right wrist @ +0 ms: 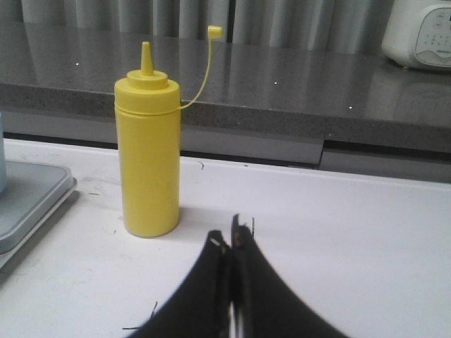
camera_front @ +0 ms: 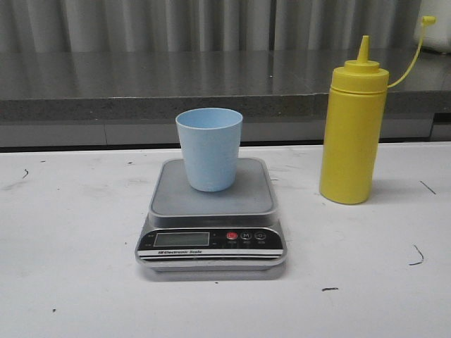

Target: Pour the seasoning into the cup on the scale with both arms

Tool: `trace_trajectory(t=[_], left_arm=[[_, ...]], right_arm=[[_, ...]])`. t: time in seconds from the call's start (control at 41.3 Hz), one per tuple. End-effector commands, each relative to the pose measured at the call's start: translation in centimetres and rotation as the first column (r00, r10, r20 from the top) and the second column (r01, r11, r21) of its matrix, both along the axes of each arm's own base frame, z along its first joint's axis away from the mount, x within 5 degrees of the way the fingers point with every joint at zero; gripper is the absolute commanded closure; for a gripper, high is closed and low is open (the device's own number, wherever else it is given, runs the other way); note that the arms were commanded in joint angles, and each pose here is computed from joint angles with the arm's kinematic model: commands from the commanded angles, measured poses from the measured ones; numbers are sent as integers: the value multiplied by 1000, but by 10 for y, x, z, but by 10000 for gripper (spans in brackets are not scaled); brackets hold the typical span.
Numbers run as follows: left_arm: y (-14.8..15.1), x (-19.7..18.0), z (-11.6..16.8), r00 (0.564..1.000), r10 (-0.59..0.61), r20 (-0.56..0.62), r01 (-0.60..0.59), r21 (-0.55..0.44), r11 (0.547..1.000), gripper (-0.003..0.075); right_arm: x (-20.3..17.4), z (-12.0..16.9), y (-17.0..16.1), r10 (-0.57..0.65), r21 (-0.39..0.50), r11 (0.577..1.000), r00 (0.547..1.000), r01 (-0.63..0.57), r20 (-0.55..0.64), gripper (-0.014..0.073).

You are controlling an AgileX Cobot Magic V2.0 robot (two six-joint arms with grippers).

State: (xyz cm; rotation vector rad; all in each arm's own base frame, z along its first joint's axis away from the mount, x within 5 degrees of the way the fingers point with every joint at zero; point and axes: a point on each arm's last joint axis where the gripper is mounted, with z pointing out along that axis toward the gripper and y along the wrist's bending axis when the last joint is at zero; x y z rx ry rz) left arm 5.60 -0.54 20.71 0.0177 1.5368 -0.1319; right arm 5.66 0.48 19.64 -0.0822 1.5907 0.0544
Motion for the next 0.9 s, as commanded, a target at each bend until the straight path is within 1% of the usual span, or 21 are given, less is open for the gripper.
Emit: trace_trajectory(t=[0.0,0.121,0.291,0.872], left_arm=[[1,0,-1,998,22,65,-21,-17,1000,740],[4,0,-1,996,59,65,-58,-17,998,740],[3,-1,0,997,41,67,-40,-17,999,740],[3,0,-1,997,42,65,-41,-17,999,740]], right_arm=[[-2,11,0,-5,9,1000,993,4,114,712],[-2,11,0,-5,9,1000,993,4,114,712],[-2,11,0,-5,9,1000,993,4,114,712],[-2,11,0,-5,9,1000,993,4,114,712]])
